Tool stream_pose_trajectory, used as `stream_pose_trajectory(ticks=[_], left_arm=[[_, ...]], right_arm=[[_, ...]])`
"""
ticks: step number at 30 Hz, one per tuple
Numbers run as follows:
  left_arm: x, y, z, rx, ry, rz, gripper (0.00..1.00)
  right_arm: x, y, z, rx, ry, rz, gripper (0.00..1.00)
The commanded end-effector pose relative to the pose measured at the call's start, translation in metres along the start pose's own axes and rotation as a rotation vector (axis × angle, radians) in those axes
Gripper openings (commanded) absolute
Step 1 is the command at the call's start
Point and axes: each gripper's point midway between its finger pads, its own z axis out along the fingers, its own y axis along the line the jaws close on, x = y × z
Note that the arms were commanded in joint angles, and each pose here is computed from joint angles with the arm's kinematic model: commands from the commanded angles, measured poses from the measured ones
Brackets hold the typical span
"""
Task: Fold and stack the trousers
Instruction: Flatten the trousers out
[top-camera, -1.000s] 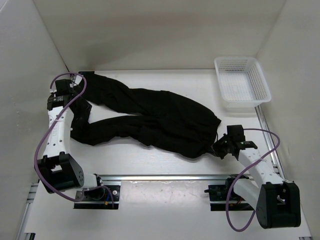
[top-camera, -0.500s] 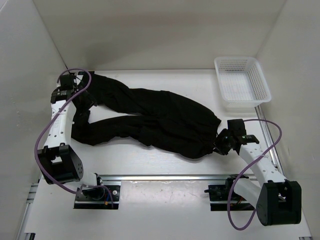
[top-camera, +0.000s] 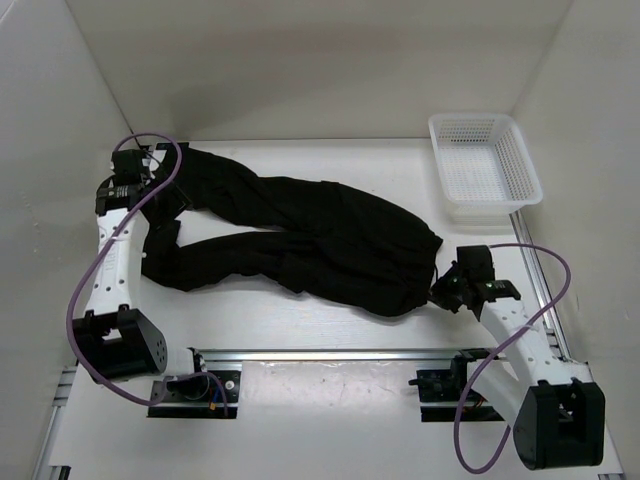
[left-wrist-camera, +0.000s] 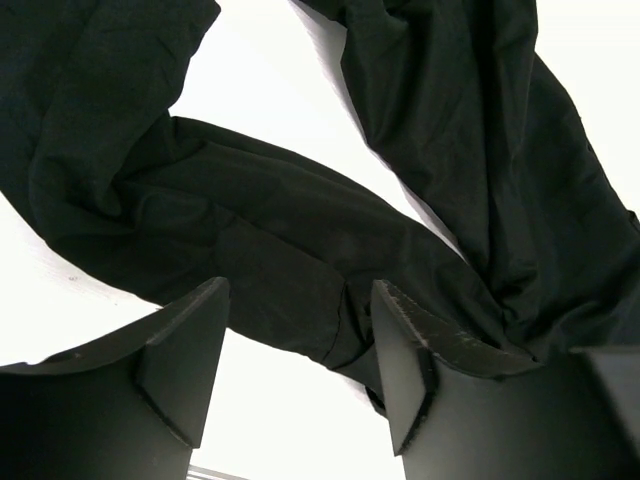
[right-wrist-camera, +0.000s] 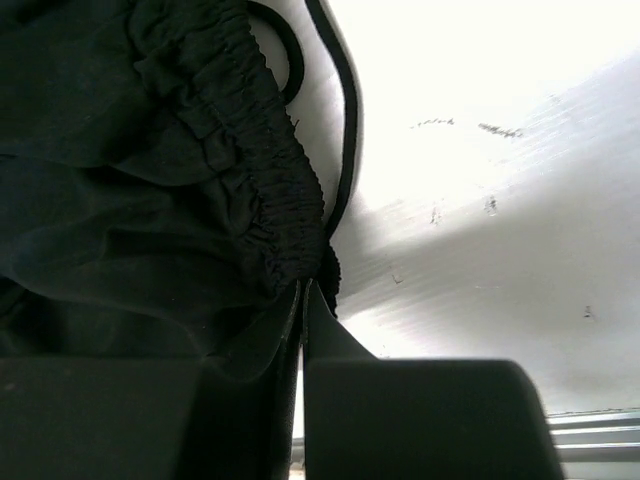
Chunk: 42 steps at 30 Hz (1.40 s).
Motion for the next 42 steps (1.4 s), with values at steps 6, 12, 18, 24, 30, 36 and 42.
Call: stream_pose_trajectory(ticks=[6,12,18,24,30,36,42], left_arm=[[0.01,0.012,0.01,-0.049,0.03,0.021,0.67],[0.023,0.05,0.054,-0.206,0.131,-0.019,0.64],[0.026,0.064,0.084,-0.298,0.178,-0.029,0.65],[0.018,0.078,0.112,-0.411,0.22,0.003,0.69],[0.013,0.066,0.138,-0.401,0.235,0.02,0.62],[0.005,0.033,0.152,-0.352,0.248,0.071,0.68],[-0.004,0.023,0.149,-0.35,0.228,0.105,0.69]], right_arm=[[-0.01,-0.021,-0.011,0.081,-0.097,-0.003,0.0],[-0.025,-0.027,-0.031,0.128,-0.159,0.089,0.0],[-0.061,-0.034,-0.047,0.162,-0.251,0.141,0.0],[-0.076,-0.052,-0.05,0.202,-0.252,0.174,0.0],[-0.08,-0.053,-0.047,0.177,-0.241,0.183,0.0],[-0.075,-0.05,-0.041,0.153,-0.206,0.155,0.0],[-0.069,-0.047,-0.035,0.12,-0.18,0.153,0.0]])
